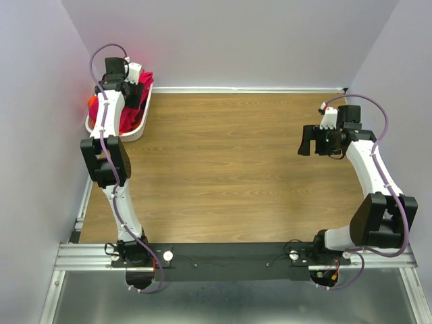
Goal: Fold and stack the t-shirts
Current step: Grab the tshirt from the pile
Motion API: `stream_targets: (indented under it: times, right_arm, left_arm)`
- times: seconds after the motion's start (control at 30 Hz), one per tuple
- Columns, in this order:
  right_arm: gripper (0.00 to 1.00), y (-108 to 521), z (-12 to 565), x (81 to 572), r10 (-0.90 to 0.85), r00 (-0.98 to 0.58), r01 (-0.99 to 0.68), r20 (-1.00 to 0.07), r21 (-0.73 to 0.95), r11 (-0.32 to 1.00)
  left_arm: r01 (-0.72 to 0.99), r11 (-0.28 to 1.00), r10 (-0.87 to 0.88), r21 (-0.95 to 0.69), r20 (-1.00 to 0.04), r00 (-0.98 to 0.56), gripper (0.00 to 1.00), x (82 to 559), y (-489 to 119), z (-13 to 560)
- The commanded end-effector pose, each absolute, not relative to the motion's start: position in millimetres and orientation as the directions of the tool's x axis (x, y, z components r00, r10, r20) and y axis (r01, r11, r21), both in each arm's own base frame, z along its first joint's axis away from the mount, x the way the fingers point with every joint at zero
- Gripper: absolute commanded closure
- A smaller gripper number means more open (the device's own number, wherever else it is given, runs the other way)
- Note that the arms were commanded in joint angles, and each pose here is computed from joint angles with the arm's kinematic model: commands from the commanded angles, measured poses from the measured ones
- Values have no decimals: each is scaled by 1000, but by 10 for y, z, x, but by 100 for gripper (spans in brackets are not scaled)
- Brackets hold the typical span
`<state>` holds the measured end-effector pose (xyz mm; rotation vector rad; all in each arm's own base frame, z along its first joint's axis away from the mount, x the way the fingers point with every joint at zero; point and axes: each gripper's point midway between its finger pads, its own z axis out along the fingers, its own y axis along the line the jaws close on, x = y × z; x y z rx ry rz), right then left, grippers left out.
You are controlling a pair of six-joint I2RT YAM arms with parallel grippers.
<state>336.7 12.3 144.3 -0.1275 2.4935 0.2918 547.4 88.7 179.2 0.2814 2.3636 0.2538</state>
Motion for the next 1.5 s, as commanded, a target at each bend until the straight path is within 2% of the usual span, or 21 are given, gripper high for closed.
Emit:
stream_targets:
  times: [0.0,0.13,0.23,0.27,0.33,0.37,0.4,0.5,0.73,0.83,1.0,1.13,1.2,1.23,1.3,1.33,1.47]
  right_arm:
    - [0,160,1475,3378,-18,-809,-165,-588,199,966]
    - [0,137,1466,3384,-16,-811,-156,-585,189,969]
    - [0,135,1455,3381,-15,-813,-153,-582,190,970]
    - [0,134,1455,3381,-16,-813,-155,-583,189,970]
    - [0,137,1451,3382,-16,-813,-155,-581,190,969]
    - [0,140,1442,3382,-14,-815,-154,-579,193,969]
    - [0,142,1446,3382,-14,-815,-155,-579,194,969]
    - [0,155,1441,3382,-14,-816,-159,-578,201,967]
    - [0,165,1451,3372,-13,-814,-161,-581,204,966]
    - [0,171,1457,3368,-13,-813,-163,-582,206,965]
    - [0,181,1462,3354,-10,-812,-163,-583,211,964]
    - [0,185,1476,3345,-8,-810,-164,-587,212,963]
    - [0,189,1474,3333,-8,-810,-165,-587,213,963]
    - [0,190,1474,3329,-7,-810,-164,-587,214,963]
    - [0,193,1482,3319,-9,-808,-166,-590,214,963]
    - [0,196,1482,3311,-8,-808,-167,-590,215,962]
    - [0,200,1504,3300,-9,-803,-170,-596,214,962]
  left_arm:
    - [71,942,278,327,-647,-710,29,5582,1089,1811]
    - [56,936,278,348,-627,-728,35,5669,1169,1696]
    - [49,934,279,354,-639,-717,49,5715,1188,1752]
    - [46,933,282,357,-645,-710,60,5729,1190,1790]
    - [40,932,284,360,-658,-697,73,5745,1200,1873]
    - [29,932,283,361,-677,-680,93,5752,1190,1995]
    - [20,931,286,364,-695,-659,100,5745,1183,2140]
    - [9,931,293,365,-731,-616,100,5716,1158,2427]
    - [3,935,325,353,-857,-399,100,5498,960,3633]
    - [25,937,345,347,-915,-212,100,5252,737,4419]
    - [75,937,341,343,-940,32,100,4819,363,5296]
    - [154,930,282,334,-917,283,100,4280,-81,6087]
    - [184,929,214,320,-873,438,100,3875,-287,6575]
    - [205,915,189,348,-817,545,100,3584,-421,6871]
    - [255,912,101,321,-778,620,100,3287,-565,7128]
    - [267,900,72,344,-721,689,100,3034,-669,7341]
    - [369,872,-73,322,-660,748,100,2646,-864,7626]
